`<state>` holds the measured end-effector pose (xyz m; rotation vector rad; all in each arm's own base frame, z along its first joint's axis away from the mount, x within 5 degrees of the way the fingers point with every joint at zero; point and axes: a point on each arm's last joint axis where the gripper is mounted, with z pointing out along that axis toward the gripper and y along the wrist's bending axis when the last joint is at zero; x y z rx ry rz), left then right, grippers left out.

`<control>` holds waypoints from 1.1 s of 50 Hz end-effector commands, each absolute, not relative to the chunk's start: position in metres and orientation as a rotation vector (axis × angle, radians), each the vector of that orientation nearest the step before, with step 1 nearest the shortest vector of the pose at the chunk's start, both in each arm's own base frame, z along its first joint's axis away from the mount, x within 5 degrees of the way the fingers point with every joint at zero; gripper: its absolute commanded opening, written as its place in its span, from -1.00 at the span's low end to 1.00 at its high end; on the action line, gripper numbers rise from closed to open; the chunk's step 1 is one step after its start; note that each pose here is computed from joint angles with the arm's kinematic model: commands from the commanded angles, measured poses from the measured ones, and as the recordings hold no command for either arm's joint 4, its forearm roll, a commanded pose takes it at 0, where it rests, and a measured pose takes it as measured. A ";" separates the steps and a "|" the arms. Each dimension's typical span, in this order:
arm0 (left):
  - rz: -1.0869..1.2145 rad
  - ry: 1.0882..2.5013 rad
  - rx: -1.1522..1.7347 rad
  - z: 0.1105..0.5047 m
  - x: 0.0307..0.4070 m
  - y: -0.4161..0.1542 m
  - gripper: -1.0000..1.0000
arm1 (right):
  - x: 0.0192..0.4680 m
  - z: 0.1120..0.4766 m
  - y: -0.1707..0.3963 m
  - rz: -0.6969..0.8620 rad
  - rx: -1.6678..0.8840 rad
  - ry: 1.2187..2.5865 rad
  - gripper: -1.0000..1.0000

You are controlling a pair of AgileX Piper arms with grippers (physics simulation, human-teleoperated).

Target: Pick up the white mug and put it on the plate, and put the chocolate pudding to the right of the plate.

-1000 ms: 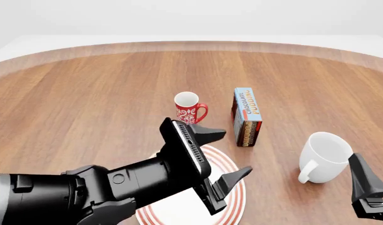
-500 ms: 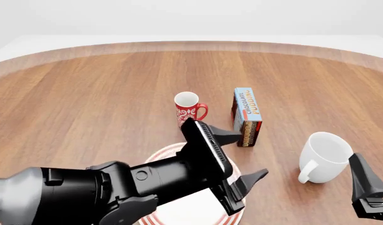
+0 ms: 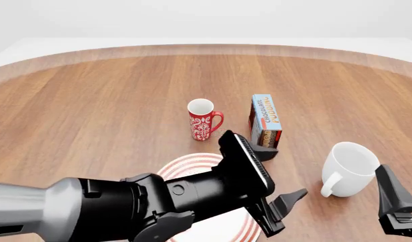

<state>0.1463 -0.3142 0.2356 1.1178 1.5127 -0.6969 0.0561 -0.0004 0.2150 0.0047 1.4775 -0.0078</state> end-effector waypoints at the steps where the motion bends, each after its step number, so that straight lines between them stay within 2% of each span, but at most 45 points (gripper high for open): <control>1: -0.720 1.529 1.121 0.232 0.145 -0.326 1.00 | 0.056 0.215 0.000 -0.007 0.004 1.478 1.00; 55: -0.742 1.566 1.103 0.221 0.159 -0.357 1.00 | 0.056 0.215 0.000 -0.002 0.006 1.473 1.00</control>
